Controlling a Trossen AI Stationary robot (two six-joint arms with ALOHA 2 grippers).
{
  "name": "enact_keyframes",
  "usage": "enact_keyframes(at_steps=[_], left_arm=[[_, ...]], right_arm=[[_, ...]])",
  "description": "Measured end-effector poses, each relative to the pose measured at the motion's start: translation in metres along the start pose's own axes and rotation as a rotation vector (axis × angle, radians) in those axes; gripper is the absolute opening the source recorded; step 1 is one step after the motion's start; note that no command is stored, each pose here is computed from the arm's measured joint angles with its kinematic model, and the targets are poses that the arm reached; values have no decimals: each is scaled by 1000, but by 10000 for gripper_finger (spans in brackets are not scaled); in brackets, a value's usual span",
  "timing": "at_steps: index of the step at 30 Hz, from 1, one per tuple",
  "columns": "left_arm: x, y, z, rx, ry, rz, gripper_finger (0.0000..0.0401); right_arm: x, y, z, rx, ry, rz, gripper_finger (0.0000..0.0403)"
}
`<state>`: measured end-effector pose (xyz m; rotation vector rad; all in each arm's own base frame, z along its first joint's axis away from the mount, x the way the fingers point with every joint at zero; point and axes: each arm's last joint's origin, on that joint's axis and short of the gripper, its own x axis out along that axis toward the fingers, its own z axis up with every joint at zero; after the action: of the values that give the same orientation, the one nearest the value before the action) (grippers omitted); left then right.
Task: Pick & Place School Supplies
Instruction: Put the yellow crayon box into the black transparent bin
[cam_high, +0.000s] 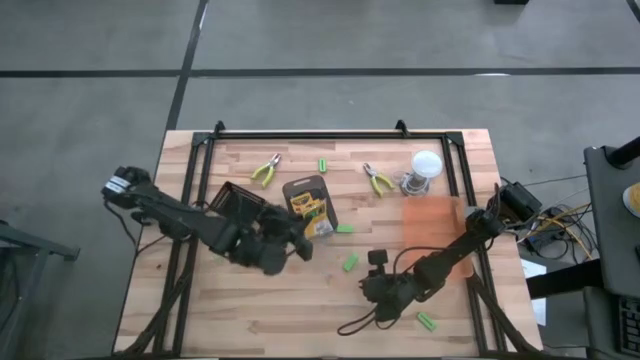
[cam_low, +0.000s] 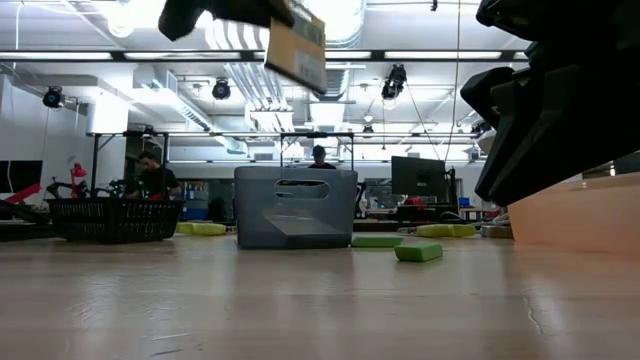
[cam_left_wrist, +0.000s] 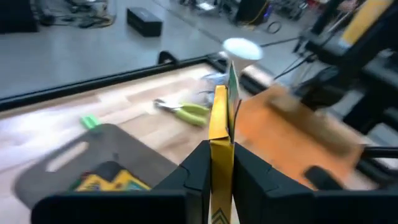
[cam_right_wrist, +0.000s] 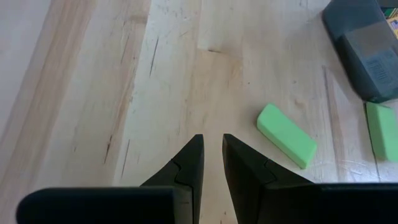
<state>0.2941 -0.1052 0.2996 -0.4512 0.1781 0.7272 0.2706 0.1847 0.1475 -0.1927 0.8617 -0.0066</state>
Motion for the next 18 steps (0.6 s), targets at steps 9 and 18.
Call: enact_keyframes(at_steps=[9,18], left_arm=[[40,33,12,76,119,140,48],[63,54,13,12,243,155,48]], right_arm=[[0,0,0,-1,0,0,57],[0,0,0,-1,1,0,57]])
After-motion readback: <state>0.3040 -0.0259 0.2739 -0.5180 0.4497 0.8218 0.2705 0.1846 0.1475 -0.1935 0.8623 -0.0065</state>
